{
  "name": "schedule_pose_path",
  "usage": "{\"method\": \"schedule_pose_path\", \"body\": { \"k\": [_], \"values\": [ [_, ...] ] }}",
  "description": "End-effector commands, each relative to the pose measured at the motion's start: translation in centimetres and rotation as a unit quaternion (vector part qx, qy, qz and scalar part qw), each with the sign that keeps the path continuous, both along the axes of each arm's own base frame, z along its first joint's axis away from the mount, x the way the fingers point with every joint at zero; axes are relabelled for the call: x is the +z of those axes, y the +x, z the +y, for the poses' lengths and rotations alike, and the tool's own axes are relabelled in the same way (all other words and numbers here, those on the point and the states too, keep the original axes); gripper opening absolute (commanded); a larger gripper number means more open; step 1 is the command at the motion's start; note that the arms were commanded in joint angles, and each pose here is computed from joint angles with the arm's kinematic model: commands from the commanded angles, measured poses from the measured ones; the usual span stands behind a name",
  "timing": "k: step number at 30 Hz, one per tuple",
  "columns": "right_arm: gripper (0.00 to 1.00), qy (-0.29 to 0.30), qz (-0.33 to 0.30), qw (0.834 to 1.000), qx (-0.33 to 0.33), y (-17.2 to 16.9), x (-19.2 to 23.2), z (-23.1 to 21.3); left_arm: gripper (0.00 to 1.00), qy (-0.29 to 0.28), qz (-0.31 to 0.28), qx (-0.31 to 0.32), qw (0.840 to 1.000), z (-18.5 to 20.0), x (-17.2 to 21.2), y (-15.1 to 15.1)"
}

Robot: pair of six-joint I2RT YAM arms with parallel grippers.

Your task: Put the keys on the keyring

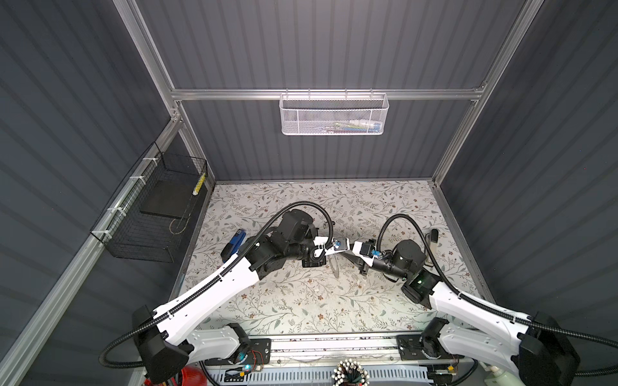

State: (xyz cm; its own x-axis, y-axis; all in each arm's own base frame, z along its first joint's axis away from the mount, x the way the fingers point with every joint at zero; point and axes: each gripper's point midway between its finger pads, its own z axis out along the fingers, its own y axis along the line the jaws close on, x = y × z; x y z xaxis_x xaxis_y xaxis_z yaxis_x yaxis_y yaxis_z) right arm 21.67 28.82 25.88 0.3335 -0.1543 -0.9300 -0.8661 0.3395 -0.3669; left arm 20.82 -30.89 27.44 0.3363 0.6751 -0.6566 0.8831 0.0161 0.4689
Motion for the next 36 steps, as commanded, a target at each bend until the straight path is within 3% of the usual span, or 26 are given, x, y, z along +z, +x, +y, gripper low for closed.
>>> {"method": "schedule_pose_path", "body": {
  "k": [1, 12, 17, 20, 21, 25, 29, 36],
  "values": [
    [0.21, 0.003, -0.006, 1.000, -0.004, 0.2, 0.5, 0.3, 0.00, -0.010, -0.011, -0.014, 1.000, -0.7, 1.4, -0.3],
    [0.13, 0.029, -0.008, 1.000, -0.009, 0.3, 1.1, 0.4, 0.00, -0.009, -0.008, -0.017, 1.000, -1.0, 1.2, -0.7],
    [0.14, 0.028, -0.005, 1.000, -0.006, 0.2, 1.0, 0.4, 0.00, -0.004, -0.013, -0.012, 1.000, -0.8, 1.1, -0.6],
    [0.02, 0.028, -0.006, 1.000, -0.002, 0.0, 0.9, 0.5, 0.00, -0.008, -0.010, -0.014, 1.000, -0.9, 1.1, -0.8],
    [0.00, 0.027, -0.006, 1.000, -0.001, 0.0, 0.9, 0.5, 0.03, -0.014, -0.010, -0.010, 1.000, -0.8, 1.3, -0.8],
    [0.00, 0.031, -0.007, 1.000, 0.004, -0.2, 0.9, 0.5, 0.34, -0.046, -0.039, 0.045, 0.997, 0.4, 1.8, 0.4],
    [0.00, 0.041, -0.005, 0.999, 0.014, -0.4, 1.2, 0.6, 0.38, -0.102, -0.036, 0.069, 0.992, 1.7, 2.3, 0.5],
    [0.00, 0.072, -0.010, 0.996, 0.059, -1.6, 2.5, 0.8, 0.34, -0.225, 0.042, 0.041, 0.973, 3.3, 3.0, -0.3]
  ]
}}
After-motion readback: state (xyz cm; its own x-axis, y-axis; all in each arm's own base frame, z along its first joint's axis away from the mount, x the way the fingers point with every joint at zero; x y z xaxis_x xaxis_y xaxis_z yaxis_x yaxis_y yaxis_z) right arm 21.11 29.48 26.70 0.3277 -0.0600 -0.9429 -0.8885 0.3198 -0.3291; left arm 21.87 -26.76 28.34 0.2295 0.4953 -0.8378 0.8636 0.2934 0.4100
